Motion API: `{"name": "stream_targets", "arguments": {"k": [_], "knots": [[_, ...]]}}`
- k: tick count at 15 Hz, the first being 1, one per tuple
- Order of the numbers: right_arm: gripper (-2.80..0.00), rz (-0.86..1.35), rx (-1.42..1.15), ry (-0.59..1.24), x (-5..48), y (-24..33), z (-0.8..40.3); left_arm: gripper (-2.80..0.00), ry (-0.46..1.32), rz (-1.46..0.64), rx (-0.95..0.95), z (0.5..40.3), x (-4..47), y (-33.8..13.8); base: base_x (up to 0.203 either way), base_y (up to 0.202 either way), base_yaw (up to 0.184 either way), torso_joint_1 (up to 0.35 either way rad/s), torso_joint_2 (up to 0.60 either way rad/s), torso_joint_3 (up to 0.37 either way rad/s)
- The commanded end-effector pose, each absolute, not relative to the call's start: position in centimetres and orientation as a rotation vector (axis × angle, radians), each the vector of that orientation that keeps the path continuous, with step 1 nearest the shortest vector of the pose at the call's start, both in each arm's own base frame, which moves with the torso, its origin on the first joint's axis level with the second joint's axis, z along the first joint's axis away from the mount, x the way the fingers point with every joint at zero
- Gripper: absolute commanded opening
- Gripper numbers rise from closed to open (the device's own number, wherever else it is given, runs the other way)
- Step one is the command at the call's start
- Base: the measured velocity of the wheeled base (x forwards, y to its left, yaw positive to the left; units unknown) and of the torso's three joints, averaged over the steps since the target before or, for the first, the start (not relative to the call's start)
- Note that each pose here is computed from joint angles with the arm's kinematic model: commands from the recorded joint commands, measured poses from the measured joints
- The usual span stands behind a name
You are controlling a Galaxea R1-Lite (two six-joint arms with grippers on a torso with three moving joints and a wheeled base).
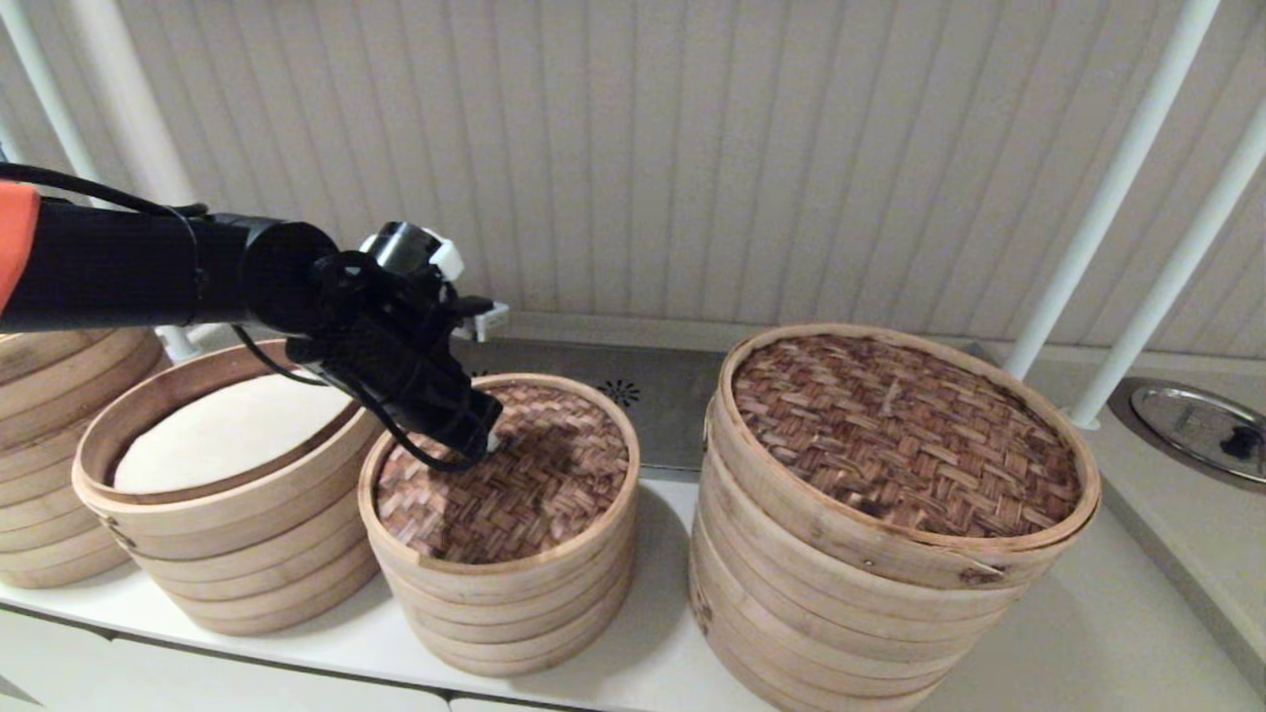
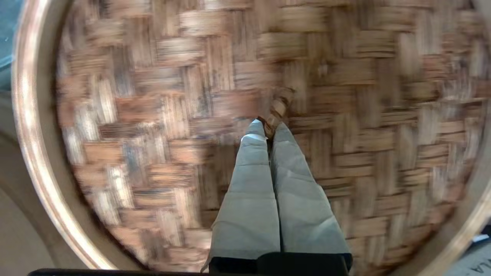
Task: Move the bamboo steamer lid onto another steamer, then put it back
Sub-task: Pick up the steamer
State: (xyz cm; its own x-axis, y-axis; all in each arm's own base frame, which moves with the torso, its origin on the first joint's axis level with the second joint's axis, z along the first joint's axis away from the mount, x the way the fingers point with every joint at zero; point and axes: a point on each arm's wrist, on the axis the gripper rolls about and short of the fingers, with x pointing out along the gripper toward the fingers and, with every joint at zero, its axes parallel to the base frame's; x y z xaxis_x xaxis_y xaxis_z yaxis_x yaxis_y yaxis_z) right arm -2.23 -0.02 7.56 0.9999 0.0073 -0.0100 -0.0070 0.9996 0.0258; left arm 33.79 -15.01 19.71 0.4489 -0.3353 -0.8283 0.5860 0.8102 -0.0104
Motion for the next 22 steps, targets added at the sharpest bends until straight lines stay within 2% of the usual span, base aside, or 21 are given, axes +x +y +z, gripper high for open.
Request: {"name": "stream_targets", "arguments": {"k": [1, 6, 22], "knots": [[-2.80, 0.008, 0.026, 0.012, -2.2, 0.0, 7.5, -2.80, 0.952, -0.581, 0.296, 19.7, 33.7, -15.0, 0.000, 0.000, 0.000, 0.000, 0.00, 0.000], [-2.80, 0.008, 0.026, 0.011, -2.2, 0.0, 7.6, -2.80, 0.932, -0.578, 0.292, 19.9, 33.8, -15.0, 0.000, 0.000, 0.000, 0.000, 0.00, 0.000], [-2.80, 0.008, 0.026, 0.012, -2.2, 0.0, 7.5, -2.80, 0.791, -0.575, 0.272, 24.6, 31.4, -13.9, 0.000, 0.000, 0.000, 0.000, 0.00, 0.000]]}}
